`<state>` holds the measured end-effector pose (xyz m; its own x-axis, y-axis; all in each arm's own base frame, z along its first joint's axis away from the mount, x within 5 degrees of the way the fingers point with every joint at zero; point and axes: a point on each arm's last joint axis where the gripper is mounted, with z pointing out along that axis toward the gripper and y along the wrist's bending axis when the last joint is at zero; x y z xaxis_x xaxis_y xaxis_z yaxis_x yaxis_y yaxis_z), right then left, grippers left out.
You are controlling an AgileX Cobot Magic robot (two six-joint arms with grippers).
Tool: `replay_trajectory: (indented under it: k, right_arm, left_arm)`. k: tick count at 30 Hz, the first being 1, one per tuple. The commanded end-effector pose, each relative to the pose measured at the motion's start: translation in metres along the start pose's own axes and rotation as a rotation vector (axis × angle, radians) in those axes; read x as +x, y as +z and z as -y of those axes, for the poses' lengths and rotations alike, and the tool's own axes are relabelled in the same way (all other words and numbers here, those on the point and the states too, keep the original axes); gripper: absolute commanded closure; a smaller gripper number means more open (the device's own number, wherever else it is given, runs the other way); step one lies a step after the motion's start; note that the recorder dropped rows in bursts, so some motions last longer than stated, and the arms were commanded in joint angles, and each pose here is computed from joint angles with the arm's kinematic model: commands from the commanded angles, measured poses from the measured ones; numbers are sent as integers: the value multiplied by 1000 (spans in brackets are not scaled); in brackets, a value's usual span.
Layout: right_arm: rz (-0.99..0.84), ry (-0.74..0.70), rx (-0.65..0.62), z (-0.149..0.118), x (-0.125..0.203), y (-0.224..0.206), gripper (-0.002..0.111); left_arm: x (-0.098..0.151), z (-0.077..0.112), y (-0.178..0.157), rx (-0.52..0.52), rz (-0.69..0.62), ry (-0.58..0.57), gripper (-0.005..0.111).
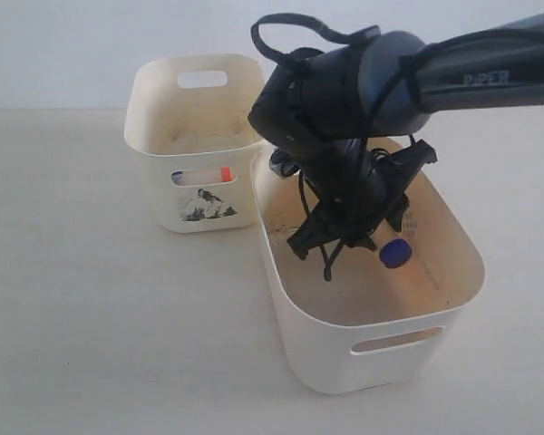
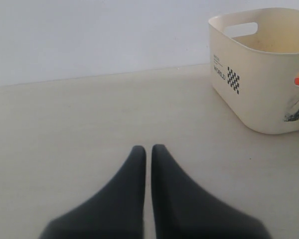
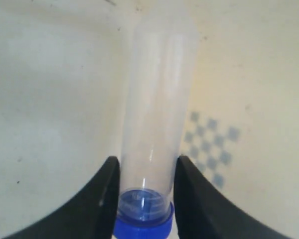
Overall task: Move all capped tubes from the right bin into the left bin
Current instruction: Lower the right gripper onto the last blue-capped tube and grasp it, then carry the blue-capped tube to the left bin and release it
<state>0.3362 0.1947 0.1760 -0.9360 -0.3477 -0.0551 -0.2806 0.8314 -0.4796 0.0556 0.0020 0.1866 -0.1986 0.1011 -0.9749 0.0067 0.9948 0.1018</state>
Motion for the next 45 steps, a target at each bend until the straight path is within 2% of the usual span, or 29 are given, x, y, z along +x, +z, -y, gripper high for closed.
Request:
replay_trajectory:
  k: [1, 9, 13, 17, 26, 33, 41, 45]
  right_arm:
    - [60, 43, -24, 19, 4, -25, 108]
    - [198, 125, -80, 53, 19, -78, 108]
    - [266, 159, -142, 61, 24, -96, 108]
    - [317, 175, -181, 64, 25, -105, 108]
    - [571, 239, -438, 55, 10, -131, 108]
    - [865, 286, -592, 52, -11, -154, 108]
    - [1342, 297, -758, 55, -27, -194, 108]
    - [1418, 297, -785, 50, -39, -188, 108]
  left_arm:
    - [-3, 0, 0, 1, 20, -18, 102]
    - [-3, 0, 0, 1, 20, -18, 102]
    - [-3, 0, 0, 1, 20, -18, 102]
    - [-3, 0, 0, 1, 20, -18, 102]
    - [-3, 0, 0, 1, 20, -18, 102]
    - [-3, 0, 0, 1, 20, -18, 102]
    - [-3, 0, 0, 1, 20, -18, 102]
    - [-3, 0, 0, 1, 20, -18, 102]
